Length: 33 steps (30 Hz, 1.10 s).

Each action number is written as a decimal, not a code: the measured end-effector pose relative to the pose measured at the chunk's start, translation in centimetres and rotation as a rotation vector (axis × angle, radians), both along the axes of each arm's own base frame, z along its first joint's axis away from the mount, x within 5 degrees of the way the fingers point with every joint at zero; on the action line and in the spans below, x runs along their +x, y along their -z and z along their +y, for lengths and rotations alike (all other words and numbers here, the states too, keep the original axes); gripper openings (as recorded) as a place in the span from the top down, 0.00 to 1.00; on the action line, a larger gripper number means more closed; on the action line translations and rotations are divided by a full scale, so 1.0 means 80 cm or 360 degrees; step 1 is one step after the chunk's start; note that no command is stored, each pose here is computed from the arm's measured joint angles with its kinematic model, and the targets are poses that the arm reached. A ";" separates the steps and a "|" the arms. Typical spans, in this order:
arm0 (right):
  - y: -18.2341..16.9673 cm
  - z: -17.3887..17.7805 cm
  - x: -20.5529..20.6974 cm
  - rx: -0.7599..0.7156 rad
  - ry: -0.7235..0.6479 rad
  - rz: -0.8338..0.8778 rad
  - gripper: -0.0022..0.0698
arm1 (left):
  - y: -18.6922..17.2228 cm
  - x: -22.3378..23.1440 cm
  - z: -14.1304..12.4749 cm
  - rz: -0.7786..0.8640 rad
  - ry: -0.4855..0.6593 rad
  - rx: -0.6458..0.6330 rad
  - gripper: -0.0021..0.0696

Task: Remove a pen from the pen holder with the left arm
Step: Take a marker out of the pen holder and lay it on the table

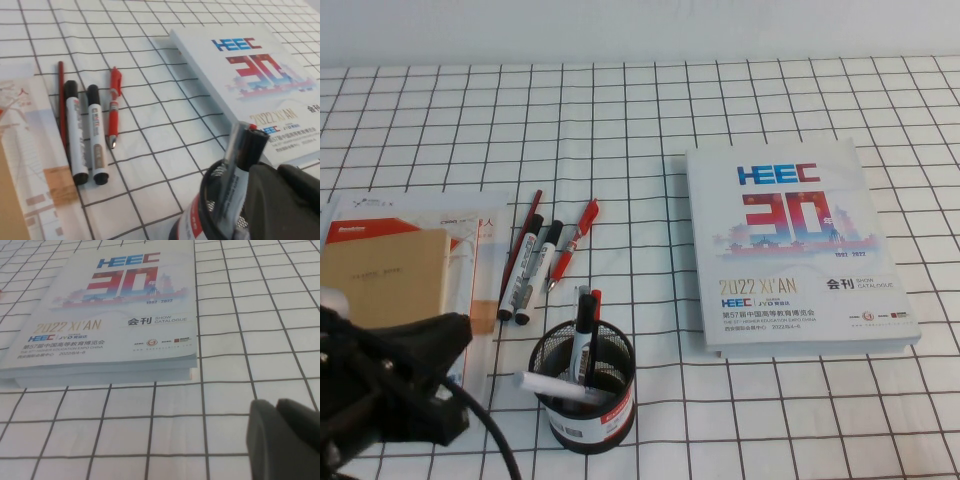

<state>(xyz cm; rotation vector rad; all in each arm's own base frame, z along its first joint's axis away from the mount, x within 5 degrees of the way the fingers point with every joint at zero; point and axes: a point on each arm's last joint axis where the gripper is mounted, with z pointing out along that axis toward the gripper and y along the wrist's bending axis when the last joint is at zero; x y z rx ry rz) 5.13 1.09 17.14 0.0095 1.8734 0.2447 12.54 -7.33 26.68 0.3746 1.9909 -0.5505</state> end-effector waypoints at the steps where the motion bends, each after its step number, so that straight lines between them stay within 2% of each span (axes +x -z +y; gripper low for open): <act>1: 0.000 0.000 0.000 0.0000 0.0000 0.0000 0.99 | 0.003 -0.003 -0.004 -0.0015 0.0026 0.0003 0.98; 8: 0.000 0.000 0.000 0.0000 0.0000 0.0000 0.99 | 0.029 -0.024 -0.025 -0.0202 0.0210 0.0015 0.97; 10: 0.000 0.000 0.000 0.0000 0.0000 0.0000 0.99 | 0.037 -0.030 -0.028 -0.0267 0.0249 -0.0029 0.92; 13: 0.000 0.000 0.000 0.0000 0.0000 0.0000 0.99 | 0.045 -0.036 -0.029 -0.0312 0.0257 -0.0101 0.80; 18: 0.000 0.000 0.000 0.0000 0.0000 0.0000 0.99 | 0.061 -0.040 -0.024 -0.0287 0.0228 -0.0154 0.46; 20: 0.000 0.000 0.000 0.0000 0.0000 0.0000 0.99 | 0.065 -0.041 -0.022 -0.0280 0.0210 -0.0173 0.40; 24: 0.000 0.000 0.000 0.0000 0.0000 0.0000 0.99 | 0.075 -0.042 -0.016 -0.0270 0.0150 -0.0252 0.35; 33: 0.000 0.000 0.000 0.0000 0.0000 0.0000 0.99 | 0.075 -0.041 -0.010 -0.0293 0.0063 -0.0363 0.34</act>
